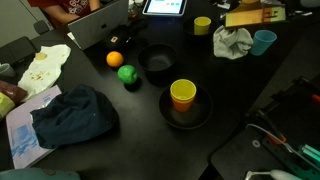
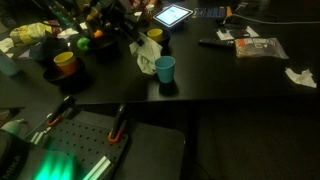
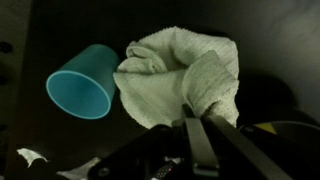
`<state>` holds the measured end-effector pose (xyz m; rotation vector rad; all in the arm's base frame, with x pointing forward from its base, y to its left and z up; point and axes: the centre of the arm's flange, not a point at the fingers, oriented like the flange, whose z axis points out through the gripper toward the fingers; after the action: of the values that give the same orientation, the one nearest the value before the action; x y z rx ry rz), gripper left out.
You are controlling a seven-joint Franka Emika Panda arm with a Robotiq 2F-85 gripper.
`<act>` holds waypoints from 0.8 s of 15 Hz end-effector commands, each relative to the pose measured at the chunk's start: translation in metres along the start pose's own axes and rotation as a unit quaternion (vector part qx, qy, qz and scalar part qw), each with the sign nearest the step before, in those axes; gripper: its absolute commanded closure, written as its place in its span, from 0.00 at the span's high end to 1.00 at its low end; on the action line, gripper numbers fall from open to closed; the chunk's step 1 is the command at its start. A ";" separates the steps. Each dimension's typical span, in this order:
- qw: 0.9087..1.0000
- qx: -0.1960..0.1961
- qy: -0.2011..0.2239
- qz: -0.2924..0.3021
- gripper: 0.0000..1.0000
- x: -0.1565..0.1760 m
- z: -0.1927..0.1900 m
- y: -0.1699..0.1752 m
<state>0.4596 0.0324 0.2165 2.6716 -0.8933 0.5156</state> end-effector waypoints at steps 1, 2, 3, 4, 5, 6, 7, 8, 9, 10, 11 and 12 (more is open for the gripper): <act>0.996 0.039 -0.067 -0.047 0.04 -0.030 -0.004 -0.010; 0.993 0.046 -0.087 -0.059 0.03 -0.042 -0.003 -0.012; 0.991 0.052 -0.104 -0.072 0.03 -0.054 -0.004 -0.014; 0.987 0.055 -0.120 -0.086 0.03 -0.064 -0.003 -0.016; 0.984 0.060 -0.139 -0.096 0.03 -0.072 -0.004 -0.018; 0.980 0.065 -0.156 -0.108 0.03 -0.079 -0.005 -0.019; 0.975 0.072 -0.173 -0.119 0.24 -0.087 -0.006 -0.021; 0.971 0.079 -0.188 -0.129 0.35 -0.093 -0.007 -0.023; 0.963 0.093 -0.212 -0.138 0.19 -0.099 -0.008 -0.026; 0.957 0.103 -0.231 -0.144 0.30 -0.105 -0.010 -0.028; 0.952 0.105 -0.247 -0.148 0.44 -0.110 -0.011 -0.030; 0.947 0.108 -0.263 -0.151 0.51 -0.115 -0.011 -0.032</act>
<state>0.3785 0.1247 0.1732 3.0585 -0.5843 -0.0496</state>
